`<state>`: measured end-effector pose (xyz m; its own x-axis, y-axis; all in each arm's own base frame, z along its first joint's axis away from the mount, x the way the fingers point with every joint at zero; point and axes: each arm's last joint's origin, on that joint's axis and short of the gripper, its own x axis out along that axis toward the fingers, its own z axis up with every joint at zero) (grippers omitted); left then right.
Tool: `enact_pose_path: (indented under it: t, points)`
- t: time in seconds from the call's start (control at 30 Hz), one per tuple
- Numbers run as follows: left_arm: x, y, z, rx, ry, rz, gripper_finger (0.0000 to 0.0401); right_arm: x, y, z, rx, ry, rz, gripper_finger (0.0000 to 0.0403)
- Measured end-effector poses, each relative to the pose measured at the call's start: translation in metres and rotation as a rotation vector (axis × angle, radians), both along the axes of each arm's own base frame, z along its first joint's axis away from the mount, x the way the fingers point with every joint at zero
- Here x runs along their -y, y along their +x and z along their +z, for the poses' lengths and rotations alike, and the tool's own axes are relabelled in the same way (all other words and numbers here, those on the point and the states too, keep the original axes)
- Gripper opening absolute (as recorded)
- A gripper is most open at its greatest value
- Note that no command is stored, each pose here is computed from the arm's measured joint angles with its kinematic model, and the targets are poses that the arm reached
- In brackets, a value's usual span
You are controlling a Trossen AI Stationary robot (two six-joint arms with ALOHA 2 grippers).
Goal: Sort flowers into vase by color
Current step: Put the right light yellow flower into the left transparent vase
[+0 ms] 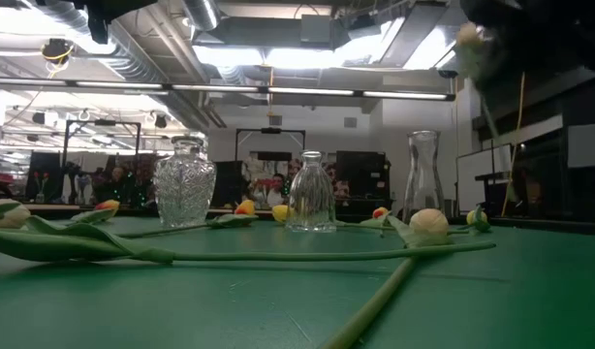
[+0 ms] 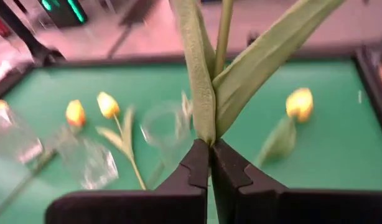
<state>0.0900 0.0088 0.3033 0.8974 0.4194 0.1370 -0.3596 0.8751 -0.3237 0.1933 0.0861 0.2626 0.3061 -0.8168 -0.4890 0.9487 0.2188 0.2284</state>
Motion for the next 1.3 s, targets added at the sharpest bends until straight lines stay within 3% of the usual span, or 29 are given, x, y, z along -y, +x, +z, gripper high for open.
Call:
enact_pose_path:
  t: [0.4, 0.6, 0.73, 1.03, 1.3]
  points:
    - [0.0, 0.0, 0.0, 0.0, 0.0, 0.0, 0.0102, 0.02, 0.041, 0.072, 0.069, -0.306, 0.078, 0.0001]
    - [0.0, 0.0, 0.0, 0.0, 0.0, 0.0, 0.0102, 0.029, 0.073, 0.094, 0.002, -0.368, 0.121, 0.0001]
    - [0.0, 0.0, 0.0, 0.0, 0.0, 0.0, 0.0102, 0.04, 0.1, 0.107, -0.021, -0.352, 0.225, 0.0001]
    - [0.0, 0.0, 0.0, -0.001, 0.001, 0.0, 0.0102, 0.069, 0.159, 0.118, 0.112, -0.439, 0.557, 0.0001]
    - [0.0, 0.0, 0.0, -0.001, 0.001, 0.0, 0.0102, 0.096, 0.201, 0.098, 0.257, -0.527, 0.673, 0.0001]
